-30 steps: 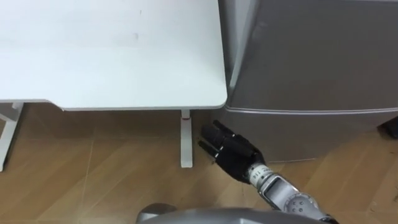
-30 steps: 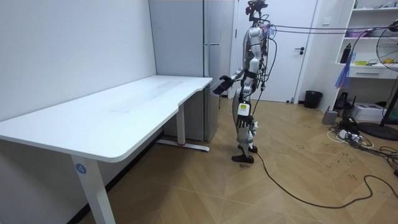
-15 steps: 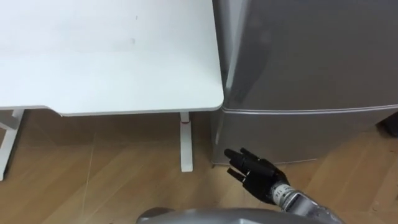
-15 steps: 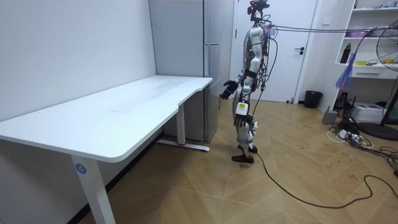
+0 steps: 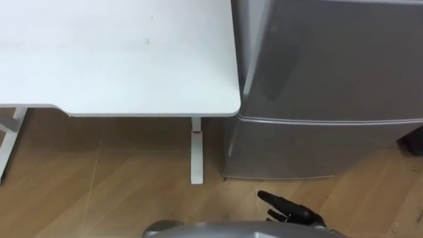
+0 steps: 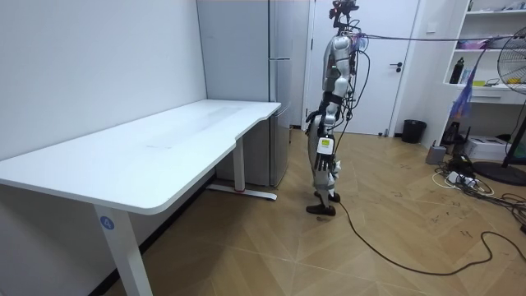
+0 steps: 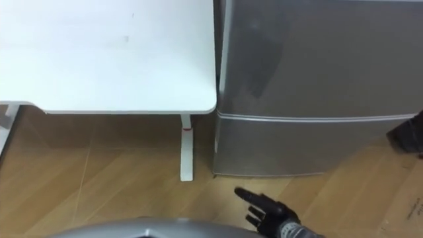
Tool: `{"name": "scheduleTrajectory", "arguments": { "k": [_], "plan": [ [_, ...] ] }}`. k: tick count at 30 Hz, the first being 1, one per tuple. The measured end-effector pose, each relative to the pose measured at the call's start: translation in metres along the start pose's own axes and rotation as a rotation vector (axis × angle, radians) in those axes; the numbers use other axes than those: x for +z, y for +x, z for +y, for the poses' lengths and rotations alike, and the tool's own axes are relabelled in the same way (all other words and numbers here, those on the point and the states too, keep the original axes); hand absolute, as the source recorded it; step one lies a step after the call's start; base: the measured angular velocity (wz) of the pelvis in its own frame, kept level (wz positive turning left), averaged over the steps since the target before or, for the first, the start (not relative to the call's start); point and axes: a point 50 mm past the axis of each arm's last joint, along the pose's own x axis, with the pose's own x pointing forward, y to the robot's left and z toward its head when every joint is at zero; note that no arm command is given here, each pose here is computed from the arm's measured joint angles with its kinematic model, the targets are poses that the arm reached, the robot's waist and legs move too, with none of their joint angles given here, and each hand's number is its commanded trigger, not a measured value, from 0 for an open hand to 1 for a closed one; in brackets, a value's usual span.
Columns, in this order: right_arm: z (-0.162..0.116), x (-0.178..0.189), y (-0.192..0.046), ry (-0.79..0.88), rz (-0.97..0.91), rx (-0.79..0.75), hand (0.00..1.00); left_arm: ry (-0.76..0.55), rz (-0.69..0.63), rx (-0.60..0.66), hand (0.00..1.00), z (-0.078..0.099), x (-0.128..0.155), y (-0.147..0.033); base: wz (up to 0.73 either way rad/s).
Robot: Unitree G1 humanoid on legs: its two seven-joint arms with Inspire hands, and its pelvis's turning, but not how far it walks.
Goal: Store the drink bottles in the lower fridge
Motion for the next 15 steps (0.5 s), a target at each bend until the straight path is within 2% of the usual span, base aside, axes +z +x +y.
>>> {"name": "scheduleTrajectory", "arguments": {
  "k": [4,11,15],
  "plan": [
    [-0.010,-0.009,-0.002,-0.110,0.063,-0.067,0.00,-0.017,-0.012,0.005,0.00,0.002,0.003,0.000,0.00],
    [-0.024,-0.015,-0.006,-0.066,0.076,-0.154,0.00,-0.056,0.006,0.019,0.00,0.008,-0.002,0.002,0.03],
    [-0.028,-0.012,-0.007,-0.143,0.075,-0.177,0.00,-0.045,0.021,0.024,0.00,0.010,-0.006,0.003,0.04]
  ]
}}
